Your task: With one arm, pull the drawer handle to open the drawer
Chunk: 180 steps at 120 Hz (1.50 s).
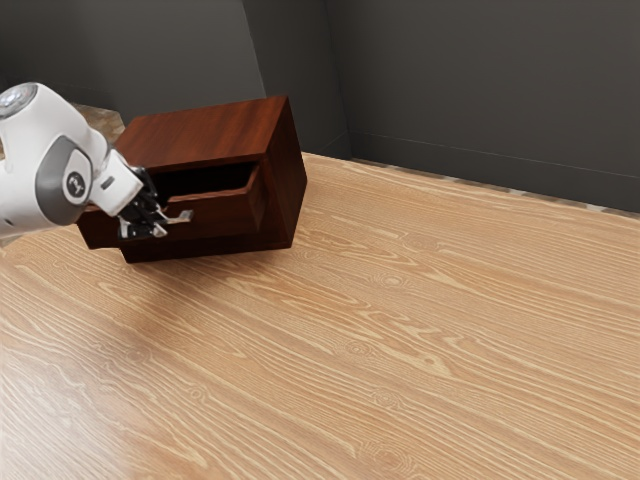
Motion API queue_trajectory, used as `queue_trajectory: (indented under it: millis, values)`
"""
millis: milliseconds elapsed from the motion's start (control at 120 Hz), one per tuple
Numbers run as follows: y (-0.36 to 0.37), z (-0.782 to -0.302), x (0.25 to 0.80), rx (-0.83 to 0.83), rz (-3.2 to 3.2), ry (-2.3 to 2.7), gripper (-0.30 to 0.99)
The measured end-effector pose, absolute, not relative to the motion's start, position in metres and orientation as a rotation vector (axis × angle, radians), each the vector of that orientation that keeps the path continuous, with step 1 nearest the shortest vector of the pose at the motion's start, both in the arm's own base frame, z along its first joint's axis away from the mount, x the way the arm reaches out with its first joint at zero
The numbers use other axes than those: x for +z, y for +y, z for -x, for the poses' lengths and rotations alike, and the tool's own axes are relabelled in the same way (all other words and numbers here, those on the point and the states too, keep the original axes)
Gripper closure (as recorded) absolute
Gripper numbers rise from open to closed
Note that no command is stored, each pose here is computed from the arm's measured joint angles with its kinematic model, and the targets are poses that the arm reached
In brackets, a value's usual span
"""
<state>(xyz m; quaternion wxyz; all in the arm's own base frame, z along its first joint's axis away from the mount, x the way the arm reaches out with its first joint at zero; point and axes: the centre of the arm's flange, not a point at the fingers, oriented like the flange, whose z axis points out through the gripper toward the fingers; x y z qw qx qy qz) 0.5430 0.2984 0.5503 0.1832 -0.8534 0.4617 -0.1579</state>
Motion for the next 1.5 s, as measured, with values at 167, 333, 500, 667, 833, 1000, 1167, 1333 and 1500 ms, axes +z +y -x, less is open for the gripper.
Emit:
queue_trajectory:
  millis: [167,333,500,667,833,1000,1167,1333,1500]
  values:
    - [0.291,-0.526,0.551,-0.452,2.418,1.306,0.64]
    - [0.284,-0.511,0.554,-0.464,2.421,1.308,0.65]
    - [0.278,-0.496,0.553,-0.471,2.432,1.311,0.64]
    - [0.272,-0.486,0.553,-0.474,2.438,1.318,0.64]
    - [0.266,-0.476,0.553,-0.478,2.441,1.327,0.64]
    - [0.262,-0.466,0.556,-0.484,2.442,1.333,0.65]
    - [0.258,-0.458,0.558,-0.489,2.438,1.336,0.74]
    - [0.257,-0.455,0.566,-0.498,2.419,1.334,0.81]
    - [0.254,-0.429,0.623,-0.546,2.384,1.342,0.50]
